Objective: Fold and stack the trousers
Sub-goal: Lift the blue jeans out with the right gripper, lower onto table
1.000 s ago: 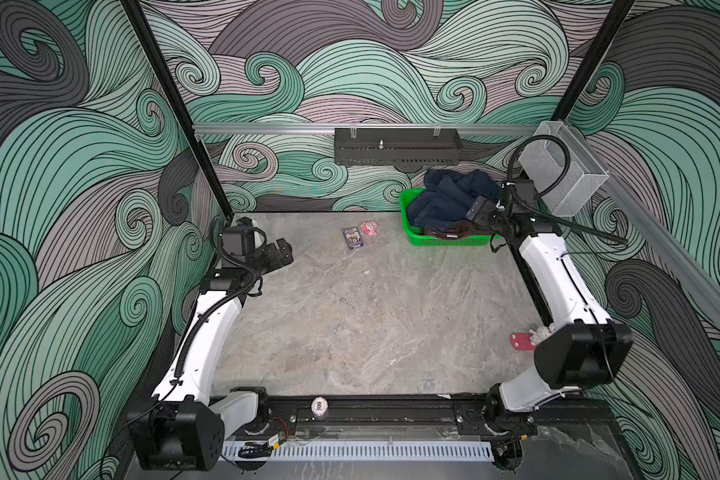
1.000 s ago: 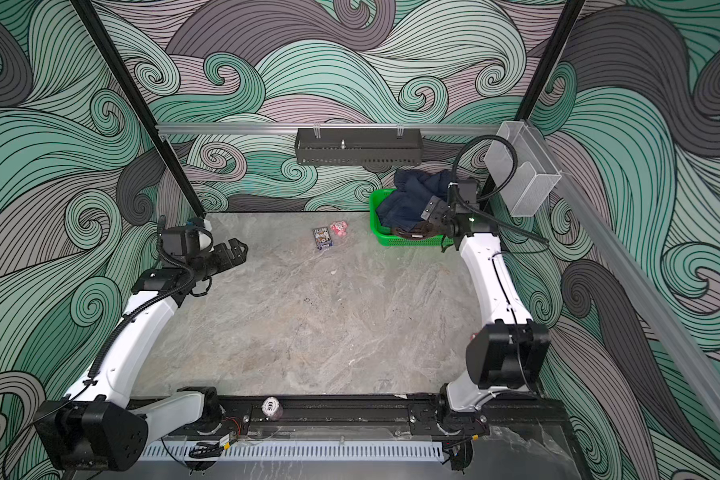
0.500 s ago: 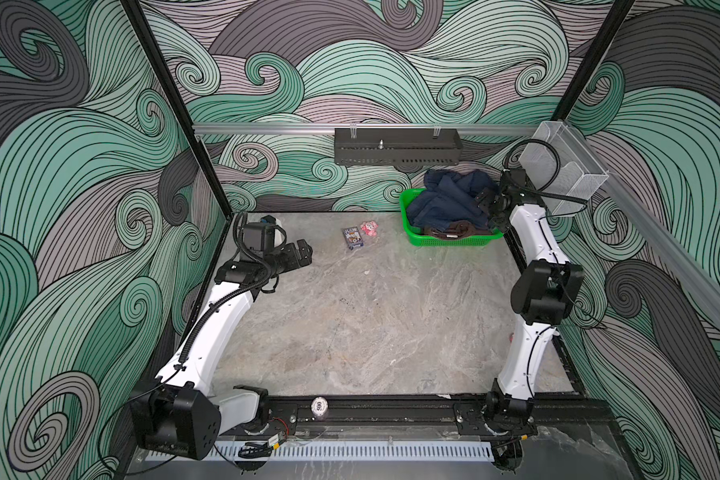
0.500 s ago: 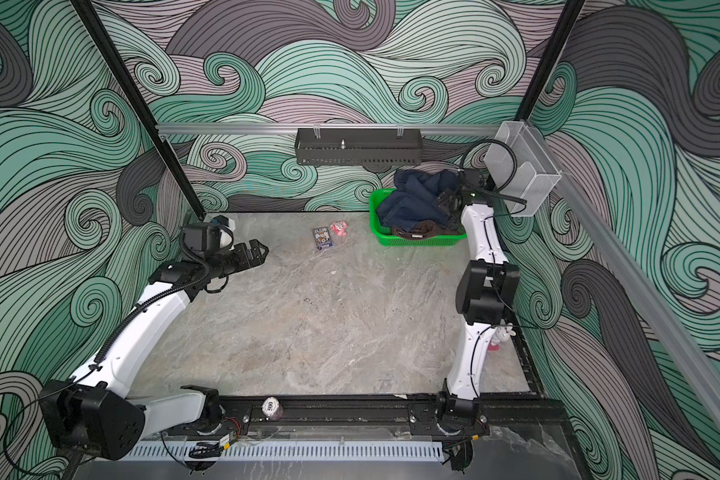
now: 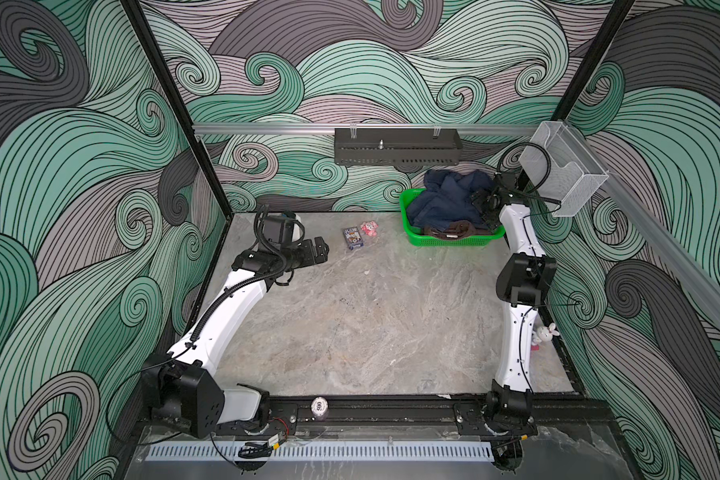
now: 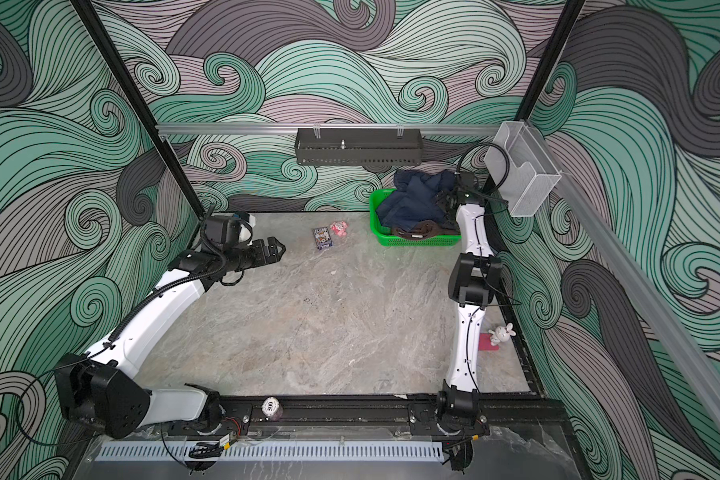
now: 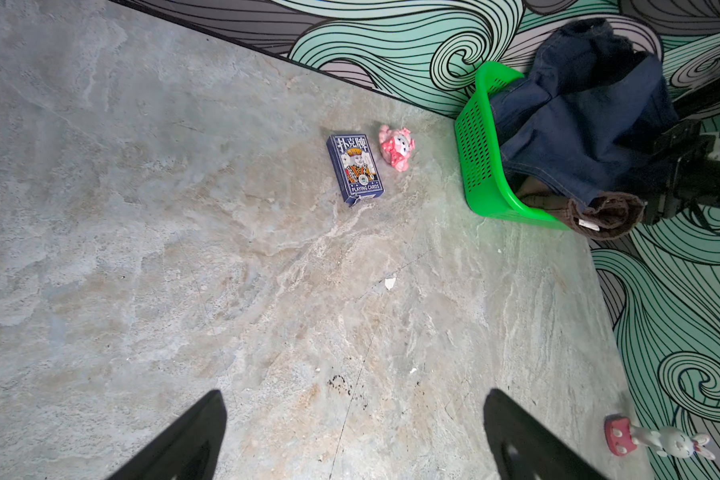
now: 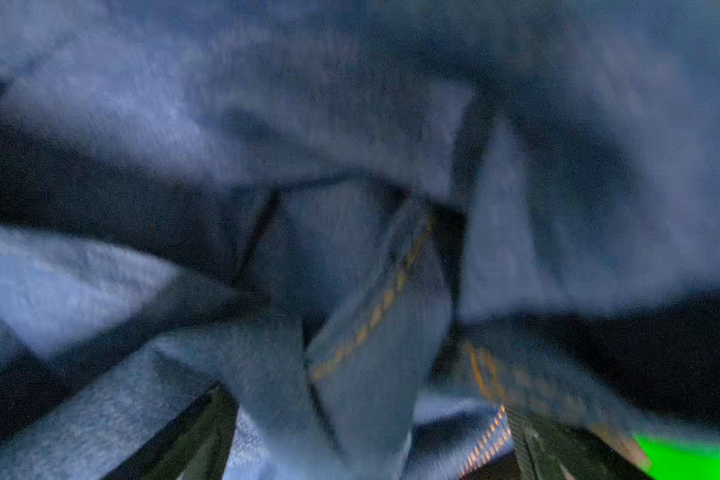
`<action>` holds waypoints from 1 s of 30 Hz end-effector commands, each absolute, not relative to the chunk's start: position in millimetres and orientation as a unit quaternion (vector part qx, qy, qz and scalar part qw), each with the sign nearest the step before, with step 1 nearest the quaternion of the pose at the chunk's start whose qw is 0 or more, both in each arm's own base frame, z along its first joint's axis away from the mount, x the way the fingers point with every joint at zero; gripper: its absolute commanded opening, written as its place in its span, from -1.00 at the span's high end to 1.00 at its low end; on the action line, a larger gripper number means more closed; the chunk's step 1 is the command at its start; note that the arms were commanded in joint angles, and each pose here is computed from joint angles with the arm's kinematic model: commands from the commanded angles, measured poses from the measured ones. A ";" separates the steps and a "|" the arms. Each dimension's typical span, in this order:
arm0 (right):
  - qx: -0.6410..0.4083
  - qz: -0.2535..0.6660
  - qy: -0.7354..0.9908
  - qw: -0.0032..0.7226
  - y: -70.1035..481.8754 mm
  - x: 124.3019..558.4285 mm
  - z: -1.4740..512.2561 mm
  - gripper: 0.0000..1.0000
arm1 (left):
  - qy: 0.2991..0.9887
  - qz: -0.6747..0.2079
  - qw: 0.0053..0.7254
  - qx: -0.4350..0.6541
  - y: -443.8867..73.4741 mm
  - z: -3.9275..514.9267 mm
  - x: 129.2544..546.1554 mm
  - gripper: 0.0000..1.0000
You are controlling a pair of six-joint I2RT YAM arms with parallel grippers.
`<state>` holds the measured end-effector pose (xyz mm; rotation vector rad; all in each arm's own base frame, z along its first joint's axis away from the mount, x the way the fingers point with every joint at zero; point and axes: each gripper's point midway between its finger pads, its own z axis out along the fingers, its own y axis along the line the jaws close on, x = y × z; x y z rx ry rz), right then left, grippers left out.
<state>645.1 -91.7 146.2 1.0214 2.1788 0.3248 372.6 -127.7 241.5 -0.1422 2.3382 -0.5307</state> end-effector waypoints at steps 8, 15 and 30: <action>0.388 0.179 0.816 0.390 -83.4 672.1 166.4 0.56 | 0.910 -0.204 0.359 -0.041 -133.7 254.7 370.9 -0.97; 0.351 0.166 0.796 0.464 -65.0 635.3 280.4 1.00 | 0.904 -0.201 0.375 -0.045 -127.5 265.1 359.6 -0.97; 0.217 0.202 0.729 0.617 8.8 448.6 544.6 1.00 | 0.873 -0.187 0.445 -0.075 -91.4 295.7 297.5 -0.97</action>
